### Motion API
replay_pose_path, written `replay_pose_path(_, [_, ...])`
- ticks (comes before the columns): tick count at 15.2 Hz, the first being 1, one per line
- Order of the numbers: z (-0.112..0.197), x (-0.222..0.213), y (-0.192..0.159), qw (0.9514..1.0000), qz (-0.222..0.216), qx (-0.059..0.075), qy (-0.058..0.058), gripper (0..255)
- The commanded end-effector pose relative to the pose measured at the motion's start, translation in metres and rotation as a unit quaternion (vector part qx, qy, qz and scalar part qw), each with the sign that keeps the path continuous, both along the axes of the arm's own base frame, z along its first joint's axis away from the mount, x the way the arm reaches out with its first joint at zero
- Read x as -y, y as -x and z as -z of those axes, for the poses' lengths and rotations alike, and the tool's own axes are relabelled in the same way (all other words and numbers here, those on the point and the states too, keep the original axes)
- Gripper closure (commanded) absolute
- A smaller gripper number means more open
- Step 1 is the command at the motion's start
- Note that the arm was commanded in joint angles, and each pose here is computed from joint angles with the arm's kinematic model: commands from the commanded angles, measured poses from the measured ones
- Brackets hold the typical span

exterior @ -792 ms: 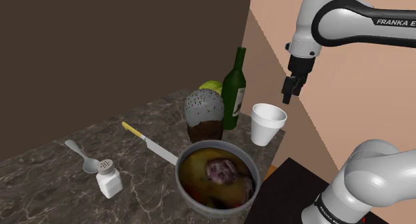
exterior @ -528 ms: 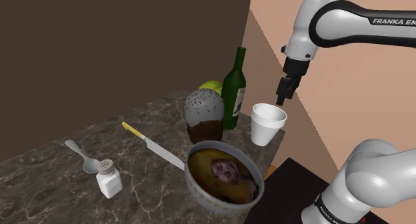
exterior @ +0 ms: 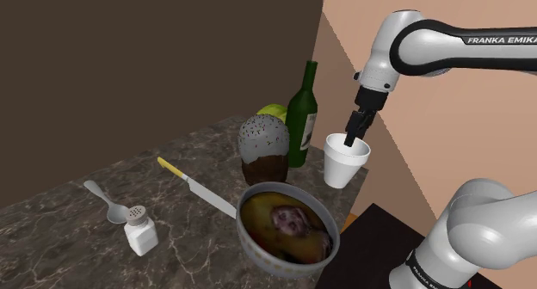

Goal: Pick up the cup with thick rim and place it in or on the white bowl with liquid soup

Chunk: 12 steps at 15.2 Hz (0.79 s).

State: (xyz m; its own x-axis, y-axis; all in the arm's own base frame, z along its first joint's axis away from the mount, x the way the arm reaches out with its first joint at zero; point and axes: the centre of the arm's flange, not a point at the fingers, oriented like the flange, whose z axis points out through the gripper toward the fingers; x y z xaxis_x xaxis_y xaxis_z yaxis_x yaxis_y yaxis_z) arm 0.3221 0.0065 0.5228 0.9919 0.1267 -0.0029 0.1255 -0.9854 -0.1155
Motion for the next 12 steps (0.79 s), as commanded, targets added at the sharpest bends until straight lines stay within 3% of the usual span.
replay_pose_path(1, [0.0107,-0.0016,-0.0002,1.0000,0.000,0.000,0.000,0])
replay_pose_path(9, [0.0137,-0.0020,-0.0001,1.0000,0.000,0.000,0.000,0])
replay_pose_path(10, [0.0137,-0.0020,-0.0001,1.0000,0.000,0.000,0.000,255])
replay_pose_path(12, [0.0137,-0.0020,-0.0001,1.0000,0.000,0.000,0.000,255])
